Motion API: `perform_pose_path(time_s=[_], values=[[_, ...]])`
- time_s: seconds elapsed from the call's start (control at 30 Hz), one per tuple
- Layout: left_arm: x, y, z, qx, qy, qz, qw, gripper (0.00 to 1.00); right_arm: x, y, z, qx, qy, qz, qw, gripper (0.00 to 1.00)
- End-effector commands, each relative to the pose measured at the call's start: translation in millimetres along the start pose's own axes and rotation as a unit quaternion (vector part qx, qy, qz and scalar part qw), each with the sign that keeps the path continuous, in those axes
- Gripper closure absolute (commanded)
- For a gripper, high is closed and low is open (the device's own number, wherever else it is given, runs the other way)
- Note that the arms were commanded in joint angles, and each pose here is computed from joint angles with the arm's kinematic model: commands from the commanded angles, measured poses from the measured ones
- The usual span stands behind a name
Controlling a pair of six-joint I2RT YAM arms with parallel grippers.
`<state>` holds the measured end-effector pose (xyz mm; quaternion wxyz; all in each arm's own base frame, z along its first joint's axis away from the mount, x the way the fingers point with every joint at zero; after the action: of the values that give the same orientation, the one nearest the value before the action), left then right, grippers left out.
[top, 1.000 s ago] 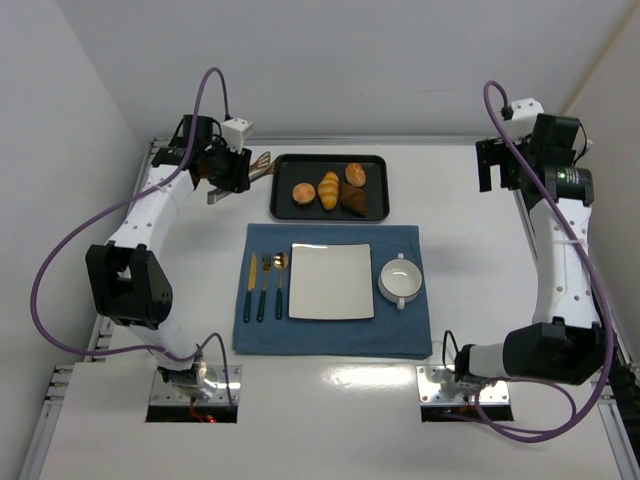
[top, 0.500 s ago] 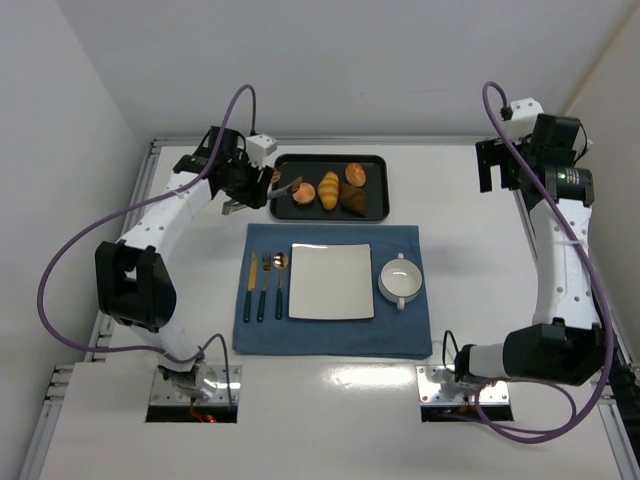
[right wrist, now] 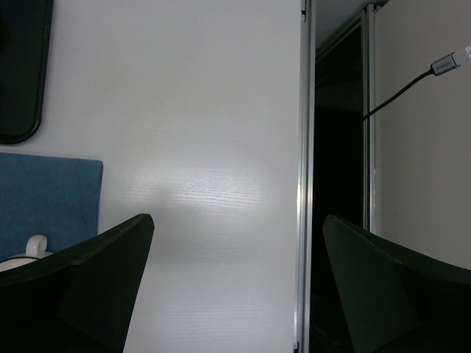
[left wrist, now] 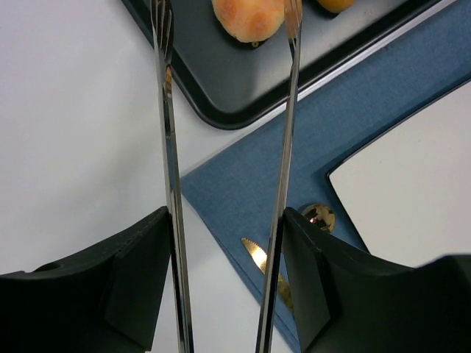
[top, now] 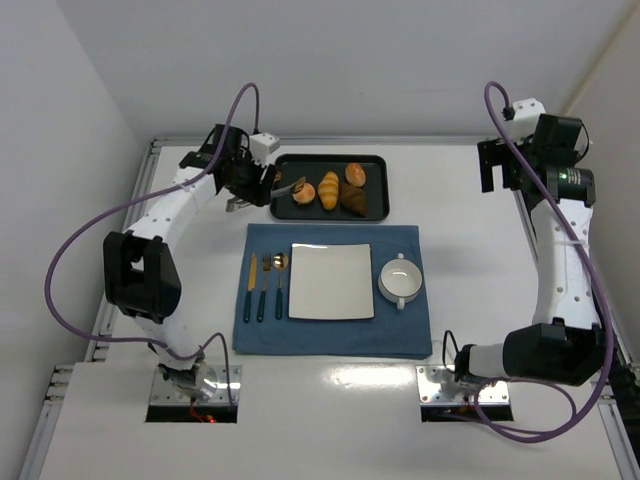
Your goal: Place the bread
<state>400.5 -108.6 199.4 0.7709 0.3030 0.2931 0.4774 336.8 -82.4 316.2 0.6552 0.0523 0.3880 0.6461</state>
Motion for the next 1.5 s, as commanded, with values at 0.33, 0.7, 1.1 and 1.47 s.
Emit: perform_pose_path(time_s=[0.33,0.7,1.1,1.47], values=[[-3.6,-24.5,28.7,-0.025,-0.008,-0.016,1.000,0.43,-10.0,10.2,6.0,-0.019,-0.004,-0.010,1.000,0.00],[-9.2,-54.4,17.3,0.004,-0.012,-0.021,1.000,0.43,-14.1,8.2,4.3,-0.013,-0.005,-0.005,1.000,0.00],[-9.9,-75.1,3.4,0.032,-0.014,-0.012,0.999,0.43,-19.6,7.1,3.2,-0.012,-0.010,-0.008,1.000,0.00],[-0.4,-78.8,-4.2,0.040,-0.014,0.020,0.999,0.73,-19.6,7.1,3.2,-0.012,-0.010,-0.008,1.000,0.00]])
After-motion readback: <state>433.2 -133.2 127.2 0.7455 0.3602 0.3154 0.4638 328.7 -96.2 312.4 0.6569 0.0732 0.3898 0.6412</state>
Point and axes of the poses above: each gripper's point midway between its finger pads, its own y axis back along the fingers, its own x axis along the line the jaws close on, z = x × y, the point moved 4 cm from there along y, back along the fingers, and after that the axes turned 13 degrees about y, right-handed, at the moved point
